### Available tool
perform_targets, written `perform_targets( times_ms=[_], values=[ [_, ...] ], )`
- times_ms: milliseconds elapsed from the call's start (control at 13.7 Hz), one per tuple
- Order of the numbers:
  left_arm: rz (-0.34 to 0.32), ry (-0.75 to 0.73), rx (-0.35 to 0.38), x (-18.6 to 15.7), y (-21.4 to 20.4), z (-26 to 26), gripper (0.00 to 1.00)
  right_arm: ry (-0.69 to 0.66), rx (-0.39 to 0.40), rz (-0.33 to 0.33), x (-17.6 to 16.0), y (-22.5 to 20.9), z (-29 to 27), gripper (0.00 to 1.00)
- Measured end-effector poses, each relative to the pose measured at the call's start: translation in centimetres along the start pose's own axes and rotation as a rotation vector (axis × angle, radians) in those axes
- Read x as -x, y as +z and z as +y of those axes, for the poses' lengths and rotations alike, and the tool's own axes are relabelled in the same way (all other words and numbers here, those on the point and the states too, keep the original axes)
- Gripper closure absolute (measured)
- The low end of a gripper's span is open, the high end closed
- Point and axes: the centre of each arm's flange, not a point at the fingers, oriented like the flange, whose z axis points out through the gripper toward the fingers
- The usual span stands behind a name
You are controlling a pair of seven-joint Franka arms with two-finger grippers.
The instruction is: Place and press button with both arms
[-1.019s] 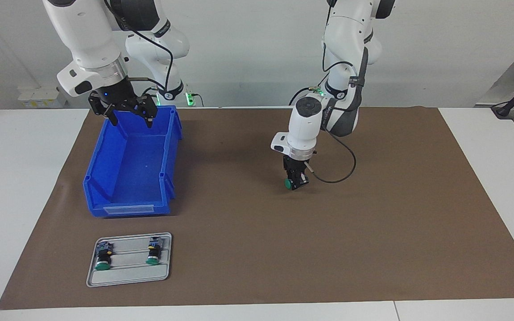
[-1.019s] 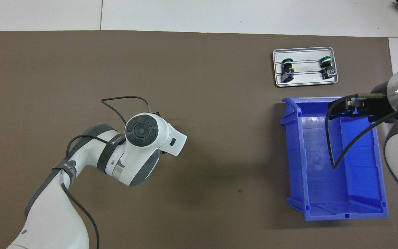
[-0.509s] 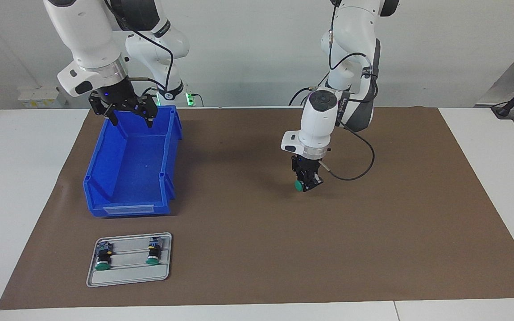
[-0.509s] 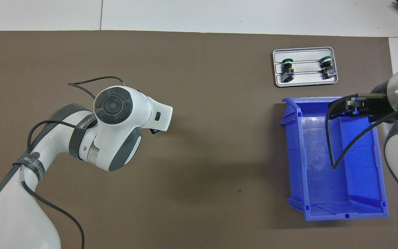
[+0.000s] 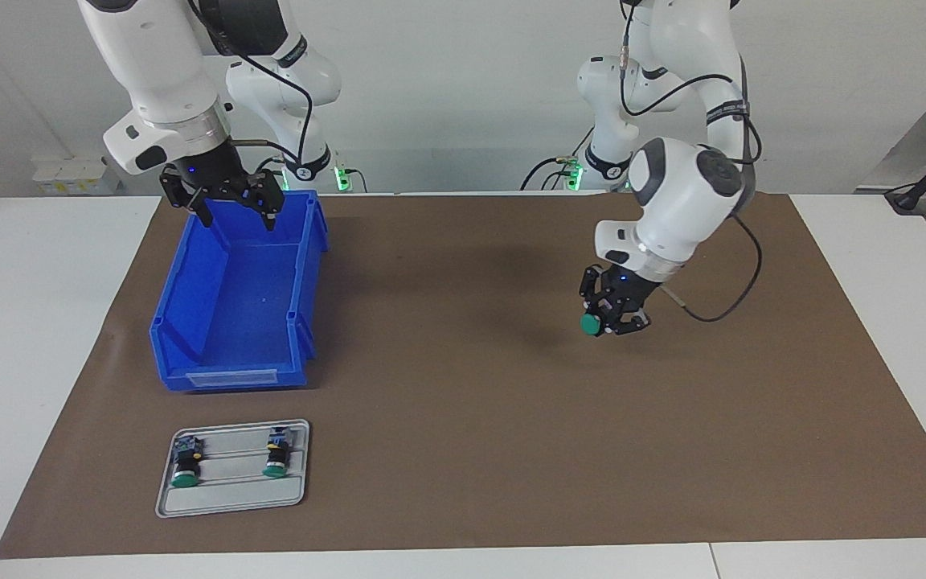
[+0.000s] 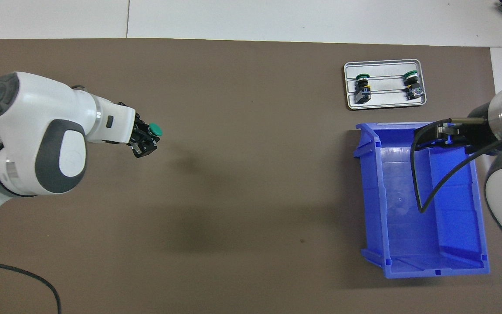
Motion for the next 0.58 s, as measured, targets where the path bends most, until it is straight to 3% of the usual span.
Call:
perform_targets(
  times_ms=[218, 364, 582],
  values=[
    [0.099, -0.011, 0.059, 3.1, -1.0, -1.5, 0.67, 0.000, 0.000, 0.000, 0.0, 0.0, 0.0, 0.00],
    [0.203, -0.026, 0.105, 4.8, -0.3, -1.4, 0.67, 0.000, 0.000, 0.000, 0.0, 0.0, 0.0, 0.00],
    [0.333, -0.019, 0.067, 8.9, 2.2, -0.4, 0.67, 0.000, 0.000, 0.000, 0.0, 0.0, 0.0, 0.00]
  ],
)
